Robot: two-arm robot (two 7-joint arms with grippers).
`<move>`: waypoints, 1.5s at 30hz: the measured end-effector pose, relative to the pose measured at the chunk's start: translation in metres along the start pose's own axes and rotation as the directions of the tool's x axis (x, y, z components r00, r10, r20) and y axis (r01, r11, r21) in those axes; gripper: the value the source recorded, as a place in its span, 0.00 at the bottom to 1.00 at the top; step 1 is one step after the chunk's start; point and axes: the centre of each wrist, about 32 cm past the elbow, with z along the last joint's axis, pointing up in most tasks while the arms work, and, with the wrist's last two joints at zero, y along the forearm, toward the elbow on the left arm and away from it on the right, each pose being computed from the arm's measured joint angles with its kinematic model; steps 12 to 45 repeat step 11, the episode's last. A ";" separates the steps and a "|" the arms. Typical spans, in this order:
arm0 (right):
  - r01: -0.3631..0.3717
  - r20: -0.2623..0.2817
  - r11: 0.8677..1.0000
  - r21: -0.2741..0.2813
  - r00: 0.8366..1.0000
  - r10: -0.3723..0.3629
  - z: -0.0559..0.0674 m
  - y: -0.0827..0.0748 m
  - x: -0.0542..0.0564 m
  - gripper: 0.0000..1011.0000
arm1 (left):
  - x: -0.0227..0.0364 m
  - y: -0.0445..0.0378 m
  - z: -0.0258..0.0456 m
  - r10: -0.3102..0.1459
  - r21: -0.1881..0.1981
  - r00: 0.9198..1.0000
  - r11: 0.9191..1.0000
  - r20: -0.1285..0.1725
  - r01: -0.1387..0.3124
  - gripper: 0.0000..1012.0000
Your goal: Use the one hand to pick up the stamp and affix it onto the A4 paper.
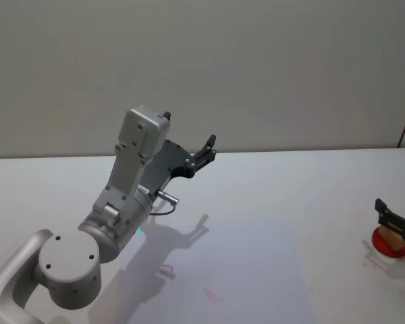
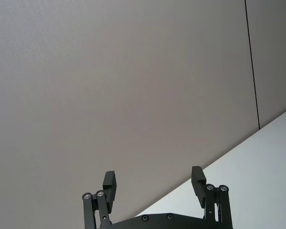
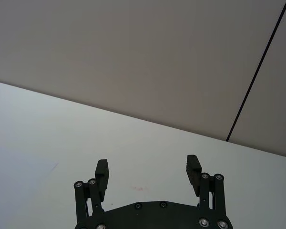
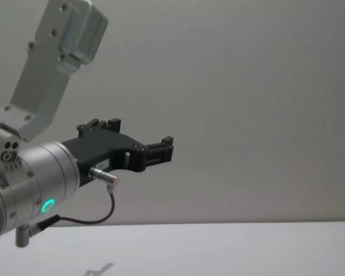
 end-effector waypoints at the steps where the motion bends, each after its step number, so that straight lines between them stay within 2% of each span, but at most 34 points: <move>1: 0.003 0.000 1.000 0.001 1.000 -0.003 0.000 0.000 0.000 0.99 | 0.0000 0.0000 0.0000 0.000 0.000 1.000 1.000 0.000 0.000 0.99; 11: 0.047 0.001 0.999 0.003 0.999 -0.047 -0.001 -0.004 -0.003 0.99 | 0.0000 0.0000 0.0000 0.000 0.000 1.000 1.000 0.000 0.000 0.99; 45: 0.047 0.001 0.999 0.003 0.999 -0.047 -0.001 -0.004 -0.003 0.99 | 0.0000 0.0000 0.0000 0.000 0.000 1.000 1.000 0.000 0.000 0.99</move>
